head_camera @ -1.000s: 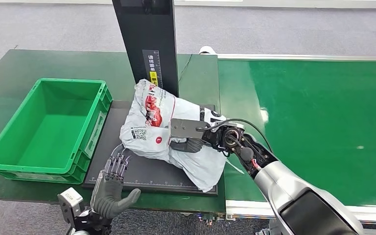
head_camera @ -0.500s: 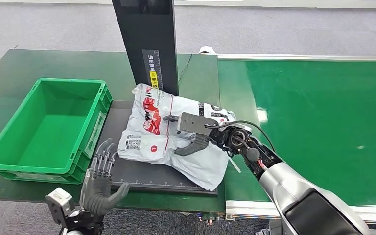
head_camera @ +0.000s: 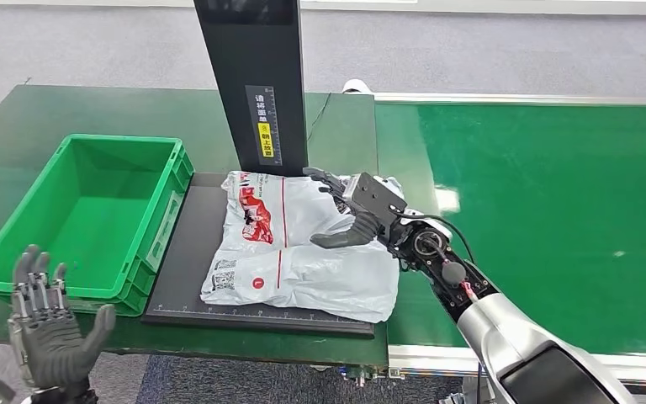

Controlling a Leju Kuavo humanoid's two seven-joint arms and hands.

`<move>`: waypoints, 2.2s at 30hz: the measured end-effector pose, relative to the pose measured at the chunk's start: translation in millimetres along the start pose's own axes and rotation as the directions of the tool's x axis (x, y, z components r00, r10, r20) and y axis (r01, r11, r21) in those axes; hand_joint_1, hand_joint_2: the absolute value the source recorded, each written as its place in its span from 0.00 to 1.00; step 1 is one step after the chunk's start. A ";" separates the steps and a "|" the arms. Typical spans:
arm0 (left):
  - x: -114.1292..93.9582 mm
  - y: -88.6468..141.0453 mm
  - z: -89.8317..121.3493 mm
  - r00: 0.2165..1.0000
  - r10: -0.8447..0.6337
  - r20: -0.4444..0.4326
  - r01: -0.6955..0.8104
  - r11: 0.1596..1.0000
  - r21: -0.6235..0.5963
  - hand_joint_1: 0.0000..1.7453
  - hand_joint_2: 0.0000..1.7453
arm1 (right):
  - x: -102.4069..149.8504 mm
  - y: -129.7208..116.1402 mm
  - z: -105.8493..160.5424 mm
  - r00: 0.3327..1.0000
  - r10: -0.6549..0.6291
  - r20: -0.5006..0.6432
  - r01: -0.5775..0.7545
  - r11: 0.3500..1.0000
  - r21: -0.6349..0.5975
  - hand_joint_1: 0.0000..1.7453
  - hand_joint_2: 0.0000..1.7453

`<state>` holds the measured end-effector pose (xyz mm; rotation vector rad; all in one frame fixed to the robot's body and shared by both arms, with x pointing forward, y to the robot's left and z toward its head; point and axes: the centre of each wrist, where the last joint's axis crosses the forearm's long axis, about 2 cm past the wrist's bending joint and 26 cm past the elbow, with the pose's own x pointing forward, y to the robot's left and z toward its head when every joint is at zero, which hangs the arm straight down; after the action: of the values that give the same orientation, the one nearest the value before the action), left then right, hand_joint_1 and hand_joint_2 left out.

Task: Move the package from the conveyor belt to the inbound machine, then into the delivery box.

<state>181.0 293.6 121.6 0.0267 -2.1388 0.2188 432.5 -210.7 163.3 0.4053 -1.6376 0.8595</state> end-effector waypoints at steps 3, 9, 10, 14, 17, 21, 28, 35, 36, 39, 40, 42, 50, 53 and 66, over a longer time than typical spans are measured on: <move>7.4 3.5 -1.2 0.999 -0.021 0.026 0.020 0.999 0.027 0.00 1.00 | -0.7 1.9 2.8 0.996 -0.036 0.082 0.042 0.997 -0.069 0.00 1.00; 4.8 -11.3 -8.2 0.999 -0.045 -0.031 0.043 0.997 -0.063 0.00 1.00 | 10.6 15.6 7.2 0.935 -0.157 0.318 0.236 0.945 -0.226 0.00 1.00; 2.4 -15.6 -9.4 0.997 -0.052 -0.048 0.048 0.995 -0.087 0.00 1.00 | 12.1 20.0 10.0 0.917 -0.183 0.354 0.278 0.931 -0.239 0.00 1.00; -9.7 -31.9 -12.8 0.988 -0.111 -0.109 0.089 0.977 -0.193 0.00 1.00 | 13.6 39.3 28.7 0.847 -0.258 0.464 0.416 0.866 -0.278 0.00 1.00; -18.0 -43.9 -16.2 0.976 -0.176 -0.128 0.136 0.952 -0.275 0.00 1.00 | 12.6 52.9 42.4 0.812 -0.290 0.507 0.481 0.825 -0.298 0.00 1.00; -32.8 -61.4 -29.0 0.950 -0.278 -0.141 0.203 0.895 -0.398 0.00 1.00 | 9.5 66.6 56.6 0.781 -0.325 0.533 0.544 0.773 -0.327 0.00 1.00; -68.2 -93.4 -53.2 0.908 -0.401 -0.119 0.260 0.764 -0.591 0.00 1.00 | -0.5 79.6 72.3 0.752 -0.370 0.546 0.608 0.710 -0.356 0.00 1.00; -98.8 -118.1 -92.3 0.852 -0.520 -0.053 0.327 0.610 -0.721 0.00 1.00 | -2.5 83.6 77.0 0.737 -0.398 0.546 0.632 0.693 -0.348 0.00 1.00; -101.9 -121.0 -98.4 0.839 -0.543 -0.042 0.341 0.585 -0.736 0.00 1.00 | -2.3 83.9 76.7 0.735 -0.400 0.547 0.634 0.690 -0.347 0.00 1.00; -109.5 -127.4 -116.5 0.795 -0.607 -0.003 0.383 0.506 -0.773 0.00 1.00 | -1.5 84.5 75.5 0.730 -0.404 0.551 0.641 0.683 -0.348 0.00 1.00; -111.4 -128.6 -121.4 0.781 -0.625 0.009 0.394 0.482 -0.783 0.00 1.00 | -1.3 84.5 75.3 0.729 -0.405 0.553 0.643 0.681 -0.349 0.00 1.00; -115.4 -130.0 -127.7 0.754 -0.657 0.030 0.410 0.434 -0.802 0.00 1.00 | -1.1 84.1 75.3 0.727 -0.404 0.555 0.645 0.678 -0.352 0.00 1.00; -129.7 -128.0 -131.8 0.666 -0.741 0.079 0.401 0.267 -0.876 0.16 1.00 | -1.1 77.1 79.8 0.726 -0.394 0.563 0.651 0.659 -0.378 0.00 1.00; -132.0 -126.9 -132.0 0.652 -0.753 0.086 0.395 0.241 -0.887 0.73 1.00 | -1.3 75.6 81.1 0.726 -0.392 0.565 0.652 0.654 -0.384 0.00 1.00; -135.3 -112.6 -142.1 0.690 -0.721 0.063 0.404 0.312 -0.860 1.00 1.00 | -9.8 79.2 92.9 0.729 -0.397 0.558 0.659 0.627 -0.415 0.00 1.00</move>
<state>384.7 197.7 100.7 0.1937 -1.5305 -1.1885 317.4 -226.5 124.8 0.6236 -1.9137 -0.2555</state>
